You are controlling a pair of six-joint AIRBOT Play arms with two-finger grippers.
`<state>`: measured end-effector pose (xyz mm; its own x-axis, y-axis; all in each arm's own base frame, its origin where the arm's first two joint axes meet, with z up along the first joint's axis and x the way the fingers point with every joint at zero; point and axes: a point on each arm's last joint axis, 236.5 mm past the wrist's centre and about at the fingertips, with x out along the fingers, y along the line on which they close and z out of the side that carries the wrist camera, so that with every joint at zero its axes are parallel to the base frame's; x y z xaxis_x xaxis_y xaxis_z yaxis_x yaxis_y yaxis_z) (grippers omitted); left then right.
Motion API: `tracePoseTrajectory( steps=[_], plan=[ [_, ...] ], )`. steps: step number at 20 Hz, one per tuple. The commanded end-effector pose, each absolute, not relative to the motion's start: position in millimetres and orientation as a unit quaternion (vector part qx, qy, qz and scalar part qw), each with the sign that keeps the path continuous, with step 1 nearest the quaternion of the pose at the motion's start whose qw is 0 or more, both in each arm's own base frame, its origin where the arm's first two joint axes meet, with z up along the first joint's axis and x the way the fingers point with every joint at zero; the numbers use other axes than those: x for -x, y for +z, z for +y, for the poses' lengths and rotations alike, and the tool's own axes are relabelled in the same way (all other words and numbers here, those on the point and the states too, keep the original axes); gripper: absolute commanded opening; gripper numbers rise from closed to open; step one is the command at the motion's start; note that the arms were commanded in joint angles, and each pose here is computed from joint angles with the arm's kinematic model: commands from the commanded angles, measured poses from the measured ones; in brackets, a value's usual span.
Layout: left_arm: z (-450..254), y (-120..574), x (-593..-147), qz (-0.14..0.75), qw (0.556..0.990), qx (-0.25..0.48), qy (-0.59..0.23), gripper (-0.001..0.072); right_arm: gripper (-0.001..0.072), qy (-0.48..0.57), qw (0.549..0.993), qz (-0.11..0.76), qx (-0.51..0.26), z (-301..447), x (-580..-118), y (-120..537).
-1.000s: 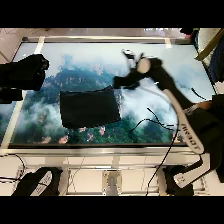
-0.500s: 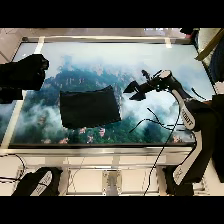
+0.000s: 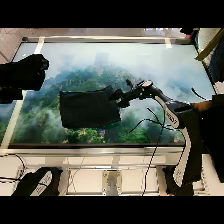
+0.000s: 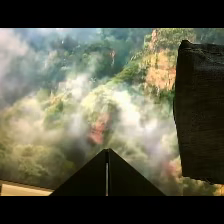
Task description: Fold the clothes and pants, and hang the long-sleeved shirts on hangers.
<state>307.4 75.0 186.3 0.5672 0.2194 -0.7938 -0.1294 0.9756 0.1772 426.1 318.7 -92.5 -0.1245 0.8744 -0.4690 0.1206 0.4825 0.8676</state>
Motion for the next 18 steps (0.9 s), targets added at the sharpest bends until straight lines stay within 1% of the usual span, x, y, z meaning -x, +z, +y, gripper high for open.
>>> tracePoseTrajectory(
  steps=[1,2,3,4,5,9,12,15,18],
  plan=[
    [76,186,-307,0.455,0.883,-0.050,0.101,0.0021,0.0660,0.409,0.512,0.670,-0.350,355,-395,-75],
    [76,186,-307,0.455,0.883,-0.050,0.101,0.0021,0.0612,0.416,0.511,0.668,-0.344,360,-393,-71],
    [76,186,-307,0.455,0.883,-0.050,0.101,0.0022,0.0458,0.424,0.514,0.664,-0.340,364,-394,-66],
    [76,186,-307,0.455,0.883,-0.050,0.101,0.0021,0.0213,0.435,0.518,0.656,-0.334,366,-396,-58],
    [76,186,-307,0.455,0.883,-0.050,0.101,0.0021,0.0056,0.446,0.523,0.648,-0.328,367,-400,-49],
    [76,186,-307,0.456,0.883,-0.050,0.101,0.0021,0.0052,0.474,0.566,0.607,-0.294,340,-429,8],
    [76,186,-307,0.456,0.883,-0.050,0.101,0.0021,0.0050,0.426,0.622,0.603,-0.260,269,-454,45],
    [76,186,-307,0.456,0.883,-0.050,0.101,0.0021,0.0049,0.375,0.666,0.572,-0.297,182,-474,94],
    [76,186,-307,0.456,0.883,-0.050,0.101,0.0021,0.0049,0.303,0.739,0.500,-0.335,75,-488,150]
  ],
)
